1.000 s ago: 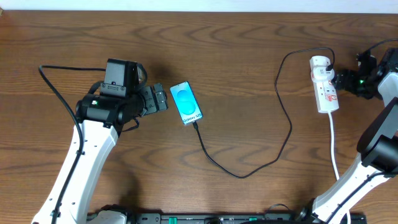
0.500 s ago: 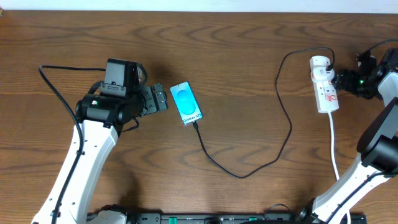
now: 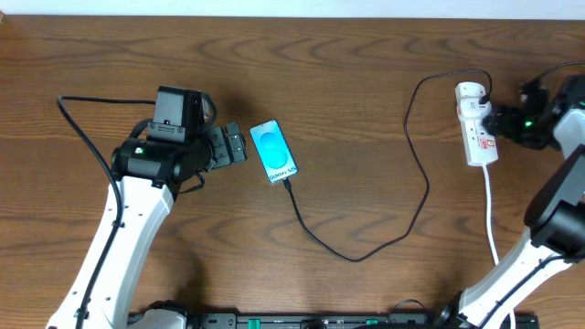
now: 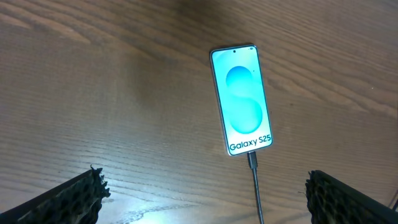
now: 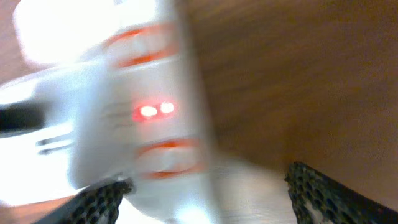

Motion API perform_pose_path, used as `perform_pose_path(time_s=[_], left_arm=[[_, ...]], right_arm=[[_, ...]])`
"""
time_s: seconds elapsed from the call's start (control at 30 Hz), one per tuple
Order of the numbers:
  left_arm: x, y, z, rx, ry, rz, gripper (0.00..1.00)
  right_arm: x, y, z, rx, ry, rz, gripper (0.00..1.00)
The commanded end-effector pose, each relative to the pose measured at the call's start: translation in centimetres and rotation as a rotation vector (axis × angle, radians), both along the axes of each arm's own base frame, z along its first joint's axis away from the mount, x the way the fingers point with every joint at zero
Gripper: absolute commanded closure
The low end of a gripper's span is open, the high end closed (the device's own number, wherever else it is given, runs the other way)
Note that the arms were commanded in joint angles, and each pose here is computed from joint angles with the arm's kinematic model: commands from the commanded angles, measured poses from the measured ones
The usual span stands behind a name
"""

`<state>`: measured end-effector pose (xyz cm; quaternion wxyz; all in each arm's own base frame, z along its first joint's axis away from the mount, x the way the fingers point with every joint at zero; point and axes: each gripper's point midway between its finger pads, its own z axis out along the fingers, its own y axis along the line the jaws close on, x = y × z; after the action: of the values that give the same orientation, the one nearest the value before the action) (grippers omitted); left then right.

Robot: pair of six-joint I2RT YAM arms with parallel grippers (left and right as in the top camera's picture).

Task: Plug charger to phone and switch on socket

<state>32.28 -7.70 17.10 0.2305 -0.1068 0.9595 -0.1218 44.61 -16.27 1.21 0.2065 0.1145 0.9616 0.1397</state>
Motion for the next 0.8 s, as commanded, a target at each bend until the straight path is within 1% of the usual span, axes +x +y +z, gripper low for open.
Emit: perform_pose_path(time_s=[0.0, 0.23, 0.47, 0.5, 0.57, 0.73, 0.77], left_arm=[[0.3, 0.3, 0.1, 0.016, -0.005, 0.003, 0.01], [0.3, 0.3, 0.1, 0.016, -0.006, 0.003, 0.01], [0.3, 0.3, 0.1, 0.016, -0.005, 0.003, 0.01], [0.3, 0.3, 0.1, 0.016, -0.005, 0.003, 0.01], [0.3, 0.3, 0.1, 0.016, -0.006, 0.003, 0.01], [0.3, 0.3, 0.1, 0.016, -0.005, 0.003, 0.01], [0.3, 0.3, 0.1, 0.016, -0.005, 0.003, 0.01]], right_arm=[[-0.9, 6.3, -3.4, 0.131, 0.069, 0.123, 0.16], [-1.1, 6.0, -3.5, 0.117, 0.078, 0.114, 0.16], [-1.1, 3.9, -3.6, 0.066, 0.101, 0.042, 0.16], [-1.1, 3.6, -3.6, 0.057, 0.106, 0.029, 0.15], [-1.3, 2.5, -3.6, 0.018, 0.125, -0.014, 0.15], [-1.9, -1.4, -3.4, -0.142, 0.205, -0.201, 0.14], [-1.9, -1.7, -3.2, -0.155, 0.206, -0.208, 0.14]])
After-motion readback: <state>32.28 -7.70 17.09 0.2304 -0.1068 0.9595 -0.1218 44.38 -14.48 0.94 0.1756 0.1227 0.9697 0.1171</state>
